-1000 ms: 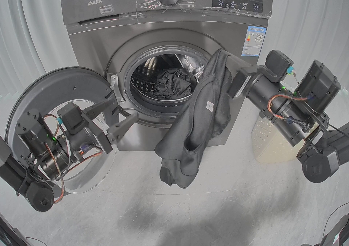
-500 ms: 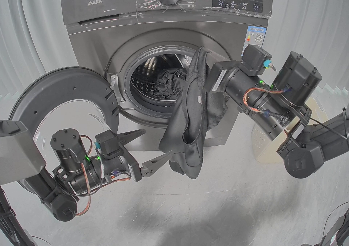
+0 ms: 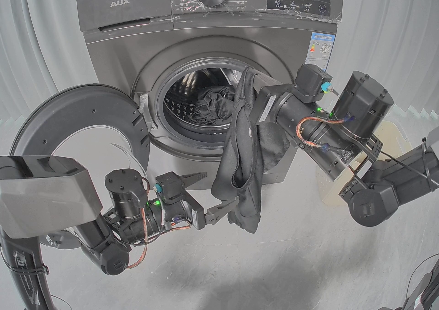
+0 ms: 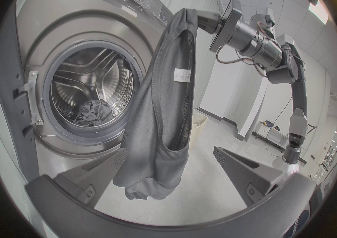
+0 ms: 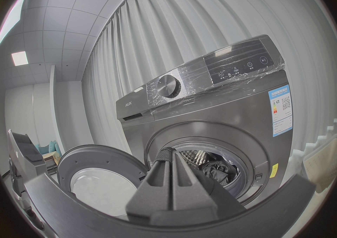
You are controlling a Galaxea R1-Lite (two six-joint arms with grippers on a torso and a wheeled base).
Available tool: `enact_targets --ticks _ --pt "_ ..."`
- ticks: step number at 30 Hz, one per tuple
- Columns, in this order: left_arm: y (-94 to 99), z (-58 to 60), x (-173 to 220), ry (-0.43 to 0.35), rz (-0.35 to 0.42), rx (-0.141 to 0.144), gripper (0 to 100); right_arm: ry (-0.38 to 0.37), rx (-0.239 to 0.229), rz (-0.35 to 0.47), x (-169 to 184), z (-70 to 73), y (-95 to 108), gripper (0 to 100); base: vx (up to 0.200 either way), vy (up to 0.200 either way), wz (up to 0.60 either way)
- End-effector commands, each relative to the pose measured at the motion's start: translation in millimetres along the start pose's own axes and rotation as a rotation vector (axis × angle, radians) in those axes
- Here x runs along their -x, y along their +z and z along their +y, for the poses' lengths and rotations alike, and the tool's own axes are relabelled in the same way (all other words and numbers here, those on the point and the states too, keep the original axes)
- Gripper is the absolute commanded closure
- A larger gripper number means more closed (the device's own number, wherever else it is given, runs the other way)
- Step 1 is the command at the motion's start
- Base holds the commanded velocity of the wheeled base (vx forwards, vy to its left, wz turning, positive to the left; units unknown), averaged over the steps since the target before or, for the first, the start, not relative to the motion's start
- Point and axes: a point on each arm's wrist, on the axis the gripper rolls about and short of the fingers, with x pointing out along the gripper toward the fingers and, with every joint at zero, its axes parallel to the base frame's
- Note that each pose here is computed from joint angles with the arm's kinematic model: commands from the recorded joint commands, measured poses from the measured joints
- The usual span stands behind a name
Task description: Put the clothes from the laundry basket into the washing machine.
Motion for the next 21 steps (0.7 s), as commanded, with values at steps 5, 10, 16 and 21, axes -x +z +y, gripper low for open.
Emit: enact_targets --ticks 5,10,16,21 --pt "-19.5 3.5 -16.4 0.006 0.026 0.012 0 0.000 0.002 0.009 -0.4 0.4 -2.7 100 0.000 0.000 0.00" --pt "-31.1 9.9 -26.7 0.021 0.034 0.015 0 0.000 0.002 0.006 -0.8 0.4 -3.9 100 0.000 0.000 0.00" --pt "-41.6 18.0 -44.9 0.054 0.017 0.004 0 0.010 -0.002 0.008 -0.1 4.2 -4.5 100 0.000 0.000 0.00" --pt "-50.2 24.4 -60.5 0.083 -0.004 -0.013 0 0.030 -0.011 0.008 1.2 12.0 -4.2 100 0.000 0.000 0.00"
